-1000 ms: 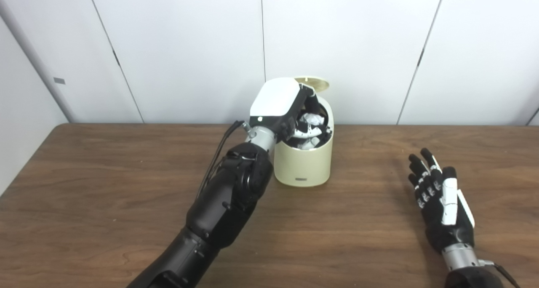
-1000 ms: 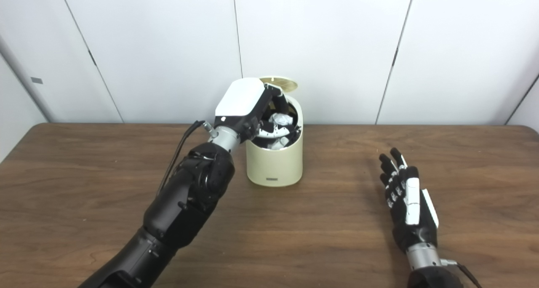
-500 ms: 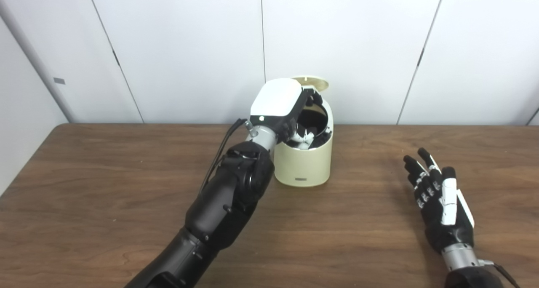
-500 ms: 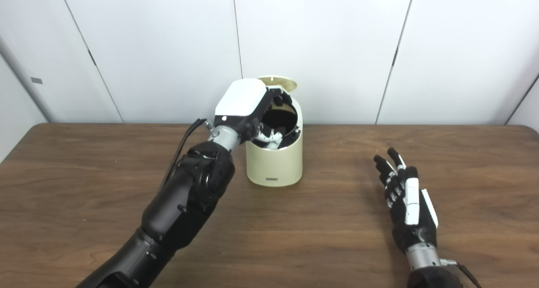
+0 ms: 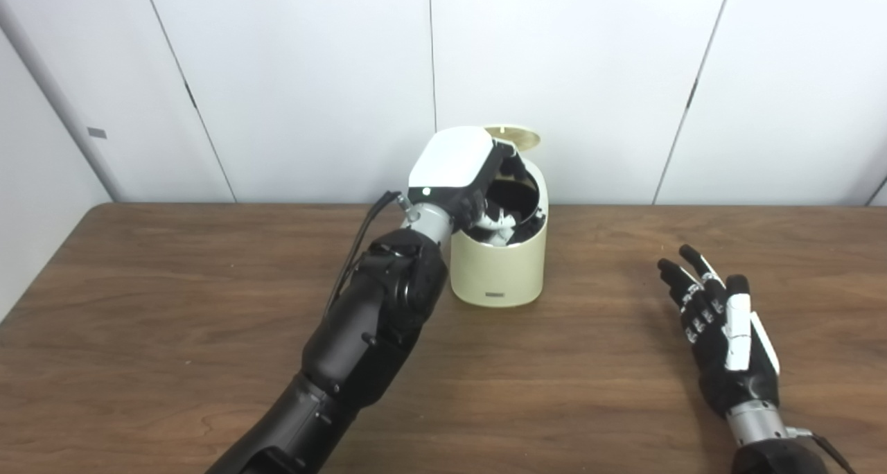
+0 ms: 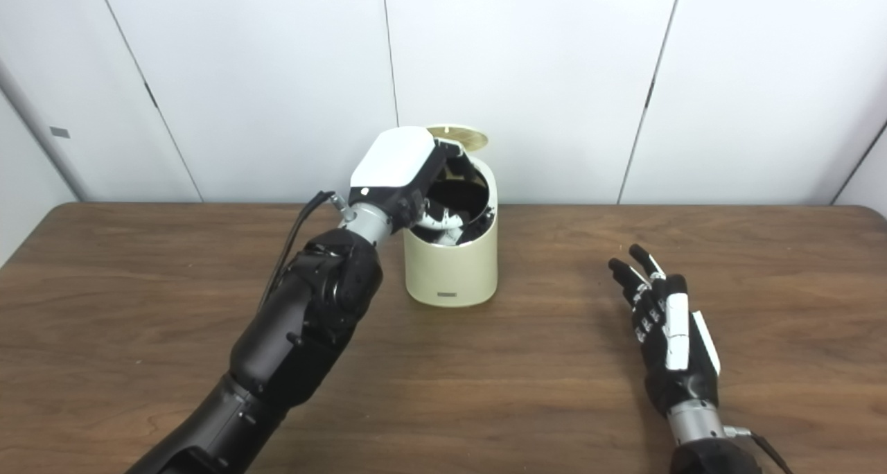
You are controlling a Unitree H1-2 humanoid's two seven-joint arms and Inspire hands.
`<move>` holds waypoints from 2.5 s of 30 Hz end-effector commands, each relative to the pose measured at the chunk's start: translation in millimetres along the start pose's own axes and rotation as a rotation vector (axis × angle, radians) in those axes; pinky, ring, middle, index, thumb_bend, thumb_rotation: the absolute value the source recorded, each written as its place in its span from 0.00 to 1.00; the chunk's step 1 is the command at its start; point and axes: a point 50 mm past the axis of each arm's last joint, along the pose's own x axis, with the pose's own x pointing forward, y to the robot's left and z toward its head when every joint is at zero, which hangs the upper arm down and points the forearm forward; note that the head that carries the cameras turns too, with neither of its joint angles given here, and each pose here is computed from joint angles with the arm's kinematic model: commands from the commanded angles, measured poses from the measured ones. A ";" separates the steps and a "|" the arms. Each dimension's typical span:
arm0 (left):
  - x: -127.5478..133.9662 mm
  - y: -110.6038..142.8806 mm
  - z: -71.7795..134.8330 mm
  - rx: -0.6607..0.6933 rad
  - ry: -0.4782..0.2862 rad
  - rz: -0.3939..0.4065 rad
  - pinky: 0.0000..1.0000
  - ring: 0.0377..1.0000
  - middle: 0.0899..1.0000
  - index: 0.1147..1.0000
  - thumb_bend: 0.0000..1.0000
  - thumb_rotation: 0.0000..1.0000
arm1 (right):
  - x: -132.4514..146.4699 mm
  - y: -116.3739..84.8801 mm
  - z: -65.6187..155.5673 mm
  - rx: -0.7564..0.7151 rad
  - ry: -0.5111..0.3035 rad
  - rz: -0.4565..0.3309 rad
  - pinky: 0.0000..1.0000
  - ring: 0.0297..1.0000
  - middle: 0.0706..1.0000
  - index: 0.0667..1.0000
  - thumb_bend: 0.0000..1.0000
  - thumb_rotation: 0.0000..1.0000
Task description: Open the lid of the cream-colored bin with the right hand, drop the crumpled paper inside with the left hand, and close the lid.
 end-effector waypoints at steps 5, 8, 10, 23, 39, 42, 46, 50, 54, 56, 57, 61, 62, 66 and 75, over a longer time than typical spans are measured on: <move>4.8 23.8 9.6 -0.009 -0.039 0.109 0.29 0.34 0.44 0.45 0.47 0.00 | -1.7 -0.5 3.3 0.001 -0.016 0.000 1.00 0.91 0.82 0.88 0.66 1.00; 1.6 26.1 9.6 -0.019 -0.046 0.137 0.30 0.36 0.46 0.44 0.47 0.00 | -2.4 -0.2 3.4 0.001 -0.020 -0.002 0.99 0.90 0.81 0.88 0.66 1.00; -2.4 28.2 8.5 -0.031 -0.055 0.162 0.30 0.37 0.47 0.44 0.47 0.00 | -2.7 0.1 3.8 -0.002 -0.021 -0.001 0.99 0.89 0.81 0.87 0.66 1.00; -40.8 49.5 -9.0 -0.127 -0.084 0.244 0.30 0.36 0.42 0.46 0.47 0.00 | -2.5 -3.3 2.1 -0.004 -0.019 -0.002 0.98 0.90 0.83 0.88 0.67 1.00; -83.6 57.6 -67.0 -0.532 0.162 0.251 0.37 0.43 0.45 0.41 0.48 0.00 | -2.4 -7.1 7.8 -0.005 -0.036 -0.001 0.98 0.91 0.84 0.87 0.71 1.00; -95.3 47.3 -77.8 -0.642 0.215 0.278 0.44 0.42 0.45 0.43 0.50 0.00 | 0.5 -10.2 8.4 -0.006 -0.046 0.002 1.00 0.94 0.86 0.87 0.71 1.00; -108.2 31.3 -90.1 -0.744 0.236 0.268 0.50 0.55 0.54 0.44 0.50 0.04 | 5.0 -10.5 13.1 -0.015 -0.052 -0.001 1.00 0.96 0.89 0.87 0.71 1.00; -119.9 14.9 -100.4 -0.871 0.238 0.194 0.79 0.83 0.85 0.84 0.48 0.61 | 12.1 -11.1 18.9 -0.021 -0.064 0.007 1.00 0.97 0.93 0.89 0.67 1.00; -132.1 -1.5 -105.7 -0.961 0.235 0.143 0.93 0.96 0.97 0.97 0.51 0.85 | 20.0 -12.7 23.9 -0.027 -0.078 0.023 1.00 0.98 0.96 0.91 0.66 1.00; -139.3 -12.3 -107.9 -1.003 0.235 0.128 0.99 0.99 1.00 1.00 0.55 0.91 | 24.8 -13.4 26.6 -0.035 -0.088 0.035 1.00 1.00 0.97 0.93 0.66 1.00; -142.8 -17.5 -108.9 -1.024 0.239 0.125 0.99 1.00 1.00 1.00 0.56 0.94 | 27.0 -13.2 28.5 -0.039 -0.093 0.042 1.00 1.00 0.98 0.93 0.66 1.00; -157.1 -37.5 -110.4 -1.071 0.245 0.119 1.00 1.00 1.00 1.00 0.58 1.00 | 36.6 -8.7 41.4 -0.083 -0.115 0.066 1.00 1.00 1.00 0.94 0.66 1.00; -159.6 -41.8 -110.8 -1.083 0.245 0.122 1.00 1.00 1.00 1.00 0.57 1.00 | 39.7 -6.6 45.8 -0.102 -0.122 0.070 1.00 1.00 1.00 0.94 0.66 1.00; -166.7 -54.2 -114.4 -1.111 0.262 0.141 1.00 1.00 1.00 1.00 0.58 1.00 | 54.9 1.6 64.4 -0.182 -0.157 0.104 1.00 1.00 0.99 0.95 0.68 1.00; -177.1 -65.7 -118.1 -1.119 0.305 0.167 1.00 1.00 1.00 1.00 0.59 1.00 | 89.6 36.8 114.5 -0.388 -0.253 0.195 1.00 0.99 0.96 0.92 0.68 1.00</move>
